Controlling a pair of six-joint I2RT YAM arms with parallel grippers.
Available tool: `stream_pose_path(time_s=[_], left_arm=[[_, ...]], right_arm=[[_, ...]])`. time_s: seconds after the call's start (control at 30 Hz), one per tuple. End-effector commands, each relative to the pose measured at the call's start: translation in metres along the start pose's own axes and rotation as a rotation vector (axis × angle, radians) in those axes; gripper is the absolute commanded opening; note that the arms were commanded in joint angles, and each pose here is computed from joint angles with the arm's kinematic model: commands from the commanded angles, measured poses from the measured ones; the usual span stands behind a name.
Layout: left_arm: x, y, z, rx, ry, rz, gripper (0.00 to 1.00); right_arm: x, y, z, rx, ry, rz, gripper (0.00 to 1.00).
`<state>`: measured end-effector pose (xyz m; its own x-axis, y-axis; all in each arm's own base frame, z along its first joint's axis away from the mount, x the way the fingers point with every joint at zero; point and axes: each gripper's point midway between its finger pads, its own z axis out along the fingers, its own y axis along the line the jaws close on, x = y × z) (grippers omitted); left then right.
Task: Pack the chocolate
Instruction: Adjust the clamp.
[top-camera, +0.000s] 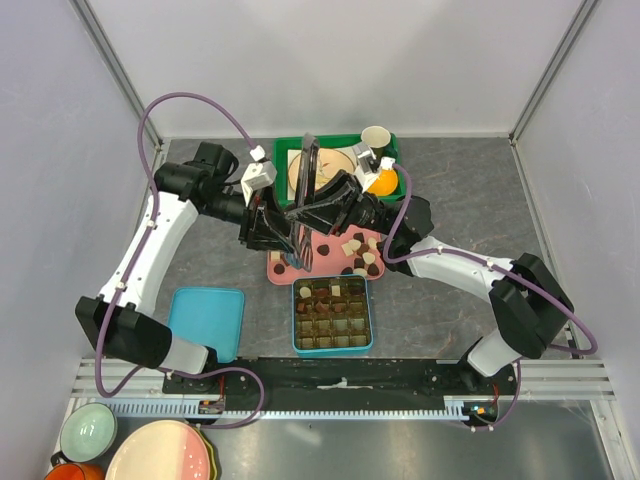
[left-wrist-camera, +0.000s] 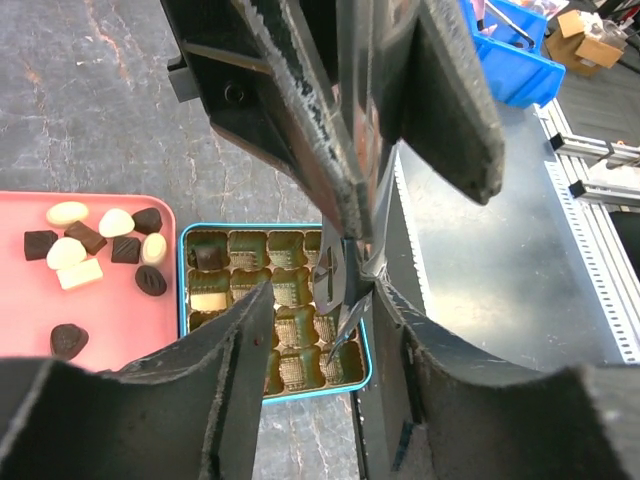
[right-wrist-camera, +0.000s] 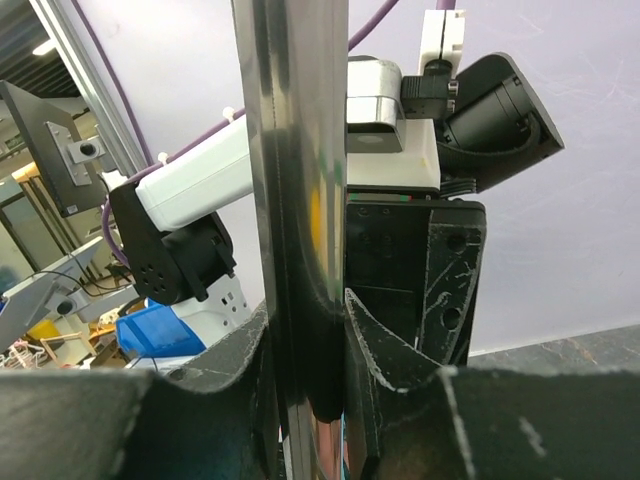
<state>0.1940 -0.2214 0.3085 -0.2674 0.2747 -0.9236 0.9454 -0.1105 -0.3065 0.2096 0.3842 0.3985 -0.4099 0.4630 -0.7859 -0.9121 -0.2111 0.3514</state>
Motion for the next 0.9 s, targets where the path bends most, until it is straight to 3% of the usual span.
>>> stream_pose_path(time_s=[0.0,0.13,0.43,0.57,0.8,0.83,0.87], left_arm=[[-0.003,-0.026,-0.008,-0.005,0.027,-0.149,0.47],[-0.008,-0.032,-0.007,0.018,-0.001,-0.163,0.26],[-0.008,-0.042,-0.006,0.046,-0.034,-0.181,0.02],[-0.009,-0.041,-0.005,0.052,-0.041,-0.203,0.01],[0.0,-0.032,-0.006,0.026,0.001,-0.228,0.02],[0.0,-0.032,-0.006,0.024,0.004,-0.227,0.02],[0.0,-0.031,-0.006,0.02,0.008,-0.228,0.01]], right_arm=[[-0.05,0.089,-0.007,-0.33,-0.194,-0.302,0.32],[-0.048,0.086,-0.006,-0.331,-0.185,-0.304,0.32],[-0.045,0.075,-0.005,-0.312,-0.179,-0.321,0.43],[-0.042,0.056,-0.007,-0.23,-0.179,-0.349,0.65],[-0.021,0.014,-0.022,-0.013,-0.001,-0.422,0.8],[-0.021,0.013,-0.023,-0.007,0.025,-0.474,0.85],[-0.019,0.01,-0.023,0.009,0.053,-0.486,0.98]])
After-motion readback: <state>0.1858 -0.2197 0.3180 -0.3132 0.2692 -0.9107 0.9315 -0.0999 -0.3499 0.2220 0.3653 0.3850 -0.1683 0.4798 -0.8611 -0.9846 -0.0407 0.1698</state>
